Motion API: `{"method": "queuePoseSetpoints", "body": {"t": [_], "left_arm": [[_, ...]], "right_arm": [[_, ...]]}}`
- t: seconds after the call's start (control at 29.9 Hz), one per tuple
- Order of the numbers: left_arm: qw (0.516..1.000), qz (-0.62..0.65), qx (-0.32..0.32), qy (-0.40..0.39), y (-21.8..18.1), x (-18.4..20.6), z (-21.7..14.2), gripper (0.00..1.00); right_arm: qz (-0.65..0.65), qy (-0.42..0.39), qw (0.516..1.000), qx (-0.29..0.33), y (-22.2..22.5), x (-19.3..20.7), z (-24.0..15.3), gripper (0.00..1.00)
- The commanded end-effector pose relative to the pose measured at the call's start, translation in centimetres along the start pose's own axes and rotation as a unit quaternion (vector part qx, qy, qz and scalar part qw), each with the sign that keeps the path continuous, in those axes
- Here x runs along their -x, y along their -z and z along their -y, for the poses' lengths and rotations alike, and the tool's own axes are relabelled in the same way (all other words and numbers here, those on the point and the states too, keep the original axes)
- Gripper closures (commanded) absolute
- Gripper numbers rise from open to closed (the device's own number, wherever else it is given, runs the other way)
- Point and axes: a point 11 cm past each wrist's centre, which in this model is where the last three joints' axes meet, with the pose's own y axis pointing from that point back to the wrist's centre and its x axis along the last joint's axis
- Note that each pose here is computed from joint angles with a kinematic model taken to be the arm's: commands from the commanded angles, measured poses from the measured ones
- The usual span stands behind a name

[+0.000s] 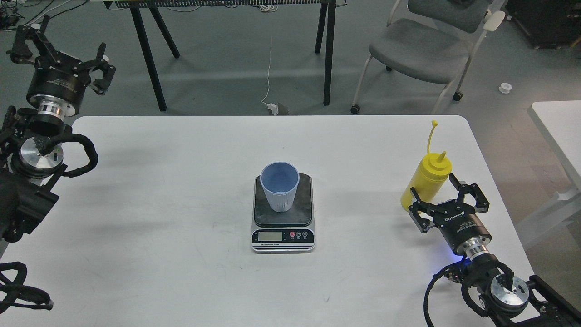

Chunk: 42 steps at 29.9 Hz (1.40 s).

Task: Pour seasoning into cup on scale with both arms
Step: 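Reach the right gripper to the yellow squeeze bottle and grasp it, then lift the bottle with the right gripper and tilt it over the cup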

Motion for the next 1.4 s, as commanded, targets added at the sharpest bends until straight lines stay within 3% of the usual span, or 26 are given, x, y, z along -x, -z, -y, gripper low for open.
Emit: {"method": "queuePoseSetpoints", "body": {"t": [0.0,0.3,0.43,0.5,0.67,0.87,1.04,1.17,1.37], "left_arm": [[1.0,-0.001,0.001,0.001,0.0,0.1,0.0,0.01],[1.0,-0.001,0.006,0.0,-0.3,0.0,0.0,0.01],[1.0,-0.002,0.006,-0.001,-0.2,0.0,0.0,0.01],[1.0,-0.003,0.006,0.001,-0.2,0.1,0.1,0.01],[1.0,-0.01,0.006,0.017,-0.2,1.2,0.4,0.01],[1.0,-0.008,0.01,0.017,-0.8,1.1,0.4,0.01],[1.0,0.001,0.016,0.024,-2.1,1.2,0.4,0.01],[0.999,0.003,0.016,0.031,-2.6,1.5,0.3,0.01],[0.999,0.003,0.013,0.029,-2.4,1.3,0.0,0.01]], "right_arm": [[0.009,-0.013,1.0,0.01,-1.9,-0.7,0.9,0.04],[0.006,-0.026,0.999,-0.016,-2.1,-1.2,2.2,0.1],[0.002,-0.025,0.999,-0.043,-1.6,-1.1,2.3,0.26],[0.002,-0.02,0.998,-0.054,-1.3,-0.7,2.5,0.39],[-0.01,0.0,0.997,-0.074,0.4,0.9,3.6,0.58],[-0.084,0.054,0.993,-0.068,4.2,5.1,4.8,0.62],[-0.192,0.128,0.972,-0.046,6.9,10.9,5.2,0.62],[-0.32,0.207,0.925,-0.005,5.8,16.7,5.6,0.62],[-0.517,0.264,0.813,0.04,1.4,21.0,6.6,0.63]]}}
